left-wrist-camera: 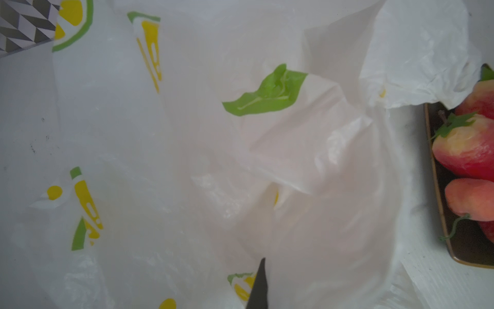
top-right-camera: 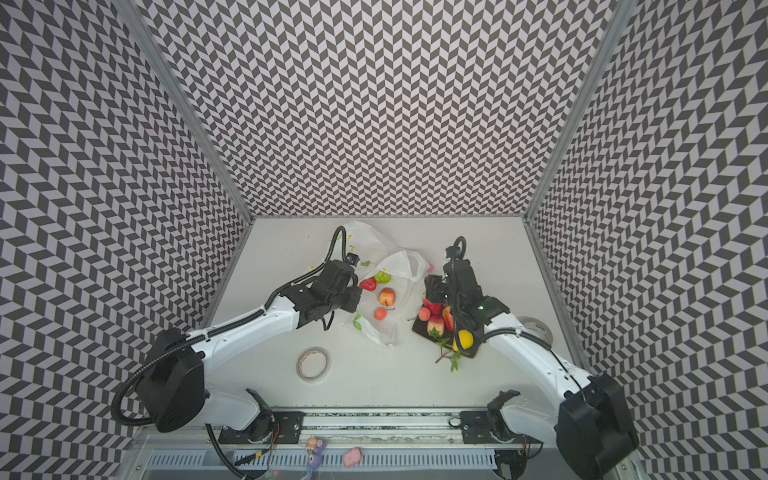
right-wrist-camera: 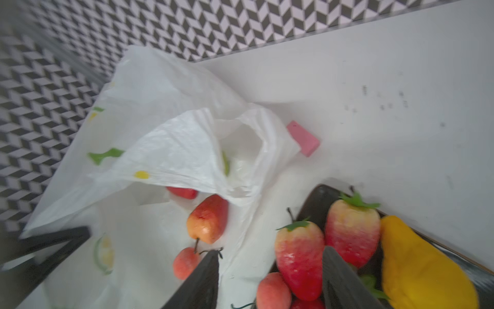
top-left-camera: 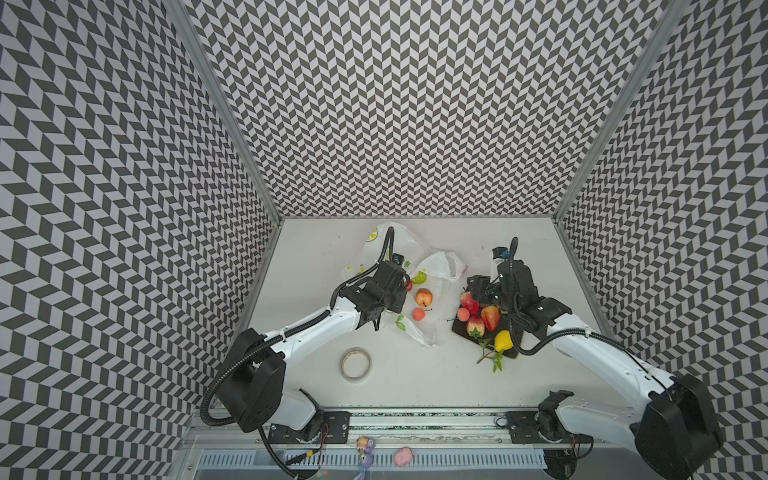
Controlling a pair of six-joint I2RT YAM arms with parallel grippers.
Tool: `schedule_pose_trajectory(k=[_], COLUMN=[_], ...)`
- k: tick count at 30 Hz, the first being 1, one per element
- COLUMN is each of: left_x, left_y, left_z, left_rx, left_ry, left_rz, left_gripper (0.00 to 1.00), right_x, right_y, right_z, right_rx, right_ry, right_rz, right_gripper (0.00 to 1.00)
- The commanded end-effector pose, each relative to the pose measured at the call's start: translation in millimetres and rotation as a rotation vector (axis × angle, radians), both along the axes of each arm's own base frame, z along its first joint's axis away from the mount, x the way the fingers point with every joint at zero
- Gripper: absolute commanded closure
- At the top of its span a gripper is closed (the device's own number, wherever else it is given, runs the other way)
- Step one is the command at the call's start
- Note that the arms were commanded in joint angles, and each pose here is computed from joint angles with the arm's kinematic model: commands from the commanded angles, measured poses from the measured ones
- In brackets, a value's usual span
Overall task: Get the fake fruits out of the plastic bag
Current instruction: 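Reach the right gripper back into the bag toward the red fruit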
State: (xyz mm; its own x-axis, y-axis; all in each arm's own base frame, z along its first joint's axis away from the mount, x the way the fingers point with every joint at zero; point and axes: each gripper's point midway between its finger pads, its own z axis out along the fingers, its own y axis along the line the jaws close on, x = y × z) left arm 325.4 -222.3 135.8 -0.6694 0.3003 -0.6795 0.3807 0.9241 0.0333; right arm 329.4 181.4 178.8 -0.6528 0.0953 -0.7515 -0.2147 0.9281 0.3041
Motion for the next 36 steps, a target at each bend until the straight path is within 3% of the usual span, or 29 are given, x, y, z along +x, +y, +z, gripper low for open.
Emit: schedule_pose_trajectory(k=[1, 5, 19, 36], left_x=[1.0, -0.8, -8.7, -10.0], left_y=[-0.8, 0.4, -7.6, -4.9], left_z=[7.4, 3.0, -0.4, -1.5], left_rx=[-0.012, -0.002, -0.042, -0.044], left_ry=[-0.035, -0.021, 0.014, 0.018], left_rz=[-0.020, -0.020, 0.000, 0.025], left_gripper=[1.00, 1.00, 1.00, 1.00], right_x=[-17.7, -16.6, 23.6, 47.3], right_y=[57.6, 93.3, 113.4, 123.2], right_z=[-9.3, -29.0, -89.9, -130.0], right_rx=[-0.003, -0.020, -0.023, -0.087], right_ry=[0.047, 0.119, 0.297, 0.366], right_rz=[0.207, 0.263, 0.000, -0.091], right_gripper=[0.40, 0.40, 0.29, 0.38])
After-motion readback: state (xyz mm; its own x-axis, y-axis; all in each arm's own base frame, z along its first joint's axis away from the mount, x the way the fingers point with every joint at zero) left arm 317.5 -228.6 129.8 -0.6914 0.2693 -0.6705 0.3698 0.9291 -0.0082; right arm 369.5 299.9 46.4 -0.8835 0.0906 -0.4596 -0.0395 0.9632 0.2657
